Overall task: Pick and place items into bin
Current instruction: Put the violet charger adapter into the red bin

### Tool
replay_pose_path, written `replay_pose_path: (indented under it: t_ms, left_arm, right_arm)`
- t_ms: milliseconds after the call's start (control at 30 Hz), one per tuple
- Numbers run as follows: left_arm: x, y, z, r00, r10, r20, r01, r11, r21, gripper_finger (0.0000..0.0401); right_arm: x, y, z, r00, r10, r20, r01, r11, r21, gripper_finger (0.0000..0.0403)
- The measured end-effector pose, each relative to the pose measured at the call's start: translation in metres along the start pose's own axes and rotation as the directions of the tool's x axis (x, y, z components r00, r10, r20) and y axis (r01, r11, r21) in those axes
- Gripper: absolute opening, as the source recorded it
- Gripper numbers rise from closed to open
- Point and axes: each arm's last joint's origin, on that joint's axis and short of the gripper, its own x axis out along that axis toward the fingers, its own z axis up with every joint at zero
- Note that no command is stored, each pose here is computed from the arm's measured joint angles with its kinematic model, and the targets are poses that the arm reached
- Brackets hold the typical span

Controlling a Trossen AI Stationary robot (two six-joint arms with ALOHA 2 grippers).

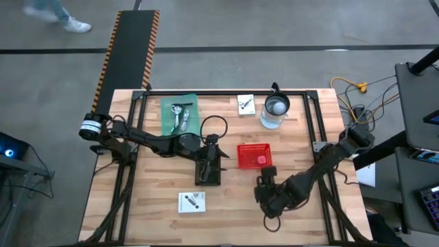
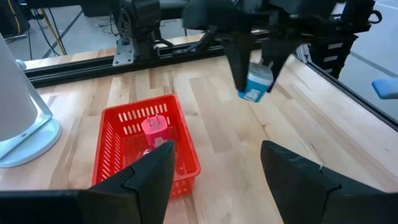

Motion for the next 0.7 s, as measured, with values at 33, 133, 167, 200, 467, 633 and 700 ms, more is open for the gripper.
replay_pose_path:
  t_ms: [33, 133, 167, 200, 467, 633, 700]
  left_arm:
    - [0.0, 0.0, 0.0, 1.0, 0.0, 0.0, 0.0, 1.0, 0.0, 0.0222]
    - [0.0, 0.0, 0.0, 1.0, 0.0, -0.001, 0.0, 1.0, 0.0, 0.0222]
    - [0.0, 0.0, 0.0, 1.0, 0.0, -0.001, 0.0, 1.0, 0.0, 0.0222]
    - [0.0, 0.0, 0.0, 1.0, 0.0, -0.002, 0.0, 1.0, 0.0, 0.0222]
    - [0.0, 0.0, 0.0, 1.0, 0.0, -0.002, 0.0, 1.0, 0.0, 0.0222]
    - [0.0, 0.0, 0.0, 1.0, 0.0, -0.004, 0.0, 1.0, 0.0, 0.0222]
    - [0.0, 0.0, -0.001, 1.0, 0.0, -0.005, 0.0, 1.0, 0.0, 0.0222]
  right_arm:
    - [-0.002, -0.005, 0.0, 1.0, 0.0, 0.004, 0.0, 1.0, 0.003, 0.0158]
    - [-0.005, -0.02, -0.002, 1.0, -0.003, 0.013, 0.003, 1.0, 0.011, 0.0158]
    - [-0.007, -0.026, -0.003, 1.0, -0.005, 0.016, 0.005, 1.0, 0.016, 0.0158]
    - [-0.008, -0.032, -0.004, 1.0, -0.006, 0.021, 0.005, 1.0, 0.026, 0.0158]
    - [-0.007, -0.078, -0.008, 0.993, 0.013, 0.113, -0.021, 0.997, 0.072, 0.0158]
    - [0.003, -0.099, -0.005, 0.97, 0.099, 0.224, -0.118, 0.99, 0.075, 0.0158]
    - [0.007, -0.108, -0.003, 0.967, 0.086, 0.239, -0.112, 0.989, 0.095, 0.0158]
